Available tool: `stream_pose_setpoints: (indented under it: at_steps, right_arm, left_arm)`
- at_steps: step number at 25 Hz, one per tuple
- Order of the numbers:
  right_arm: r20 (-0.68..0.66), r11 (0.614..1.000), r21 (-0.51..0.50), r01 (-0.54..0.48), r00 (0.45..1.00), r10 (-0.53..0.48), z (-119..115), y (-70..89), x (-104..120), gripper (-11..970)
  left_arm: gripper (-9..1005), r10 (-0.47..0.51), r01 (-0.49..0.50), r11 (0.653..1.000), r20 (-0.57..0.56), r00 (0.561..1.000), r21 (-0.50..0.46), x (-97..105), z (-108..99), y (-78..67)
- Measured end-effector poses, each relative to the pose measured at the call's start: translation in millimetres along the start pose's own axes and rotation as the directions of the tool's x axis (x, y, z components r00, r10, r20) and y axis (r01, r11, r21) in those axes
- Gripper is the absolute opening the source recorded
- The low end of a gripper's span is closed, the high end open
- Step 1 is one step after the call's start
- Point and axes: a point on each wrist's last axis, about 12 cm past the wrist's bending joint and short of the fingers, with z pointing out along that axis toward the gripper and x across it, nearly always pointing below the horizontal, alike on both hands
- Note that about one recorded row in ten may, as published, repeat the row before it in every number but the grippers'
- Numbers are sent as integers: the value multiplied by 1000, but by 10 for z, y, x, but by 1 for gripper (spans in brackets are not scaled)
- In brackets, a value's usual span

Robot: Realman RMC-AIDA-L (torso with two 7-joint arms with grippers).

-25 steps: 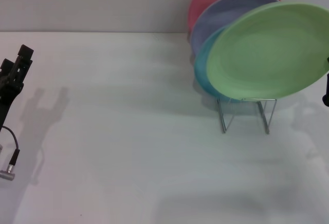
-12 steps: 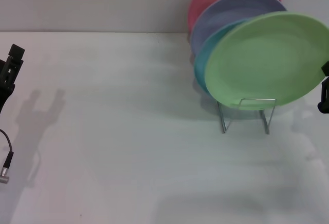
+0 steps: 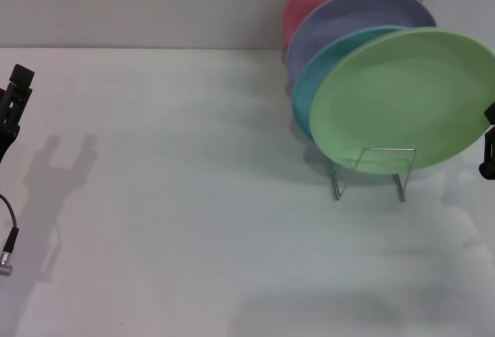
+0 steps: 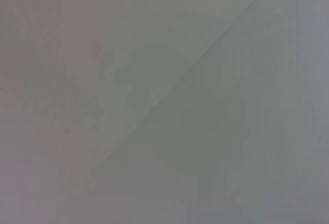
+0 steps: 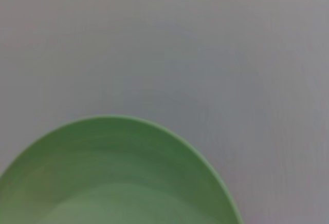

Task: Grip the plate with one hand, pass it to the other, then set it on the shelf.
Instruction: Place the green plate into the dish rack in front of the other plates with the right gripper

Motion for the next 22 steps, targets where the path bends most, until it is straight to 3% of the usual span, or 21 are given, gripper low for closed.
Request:
stream_pose_setpoints:
  at_steps: [6,10,17,21,22]
  right_arm:
    - [-16,999,-37,2,1000,-2,13,38,17,15]
    - [-12,999,-47,4,1000,-4,12,43,10,175]
    - [34,997,-76,-5,999,8,-23,76,-44,190]
    - [75,997,-75,-10,997,15,-96,55,-96,235]
    - [75,997,-75,-10,997,15,-96,55,-96,290]
  left_arm:
    - [860,-9,9,1000,8,1000,10,-9,2,-12]
    - [860,-10,9,1000,11,1000,15,-12,7,-19]
    - [860,-9,9,1000,16,1000,12,-20,7,-14]
    - [860,-9,9,1000,19,1000,15,-24,14,-17]
    - [860,-9,9,1000,19,1000,15,-24,14,-17]
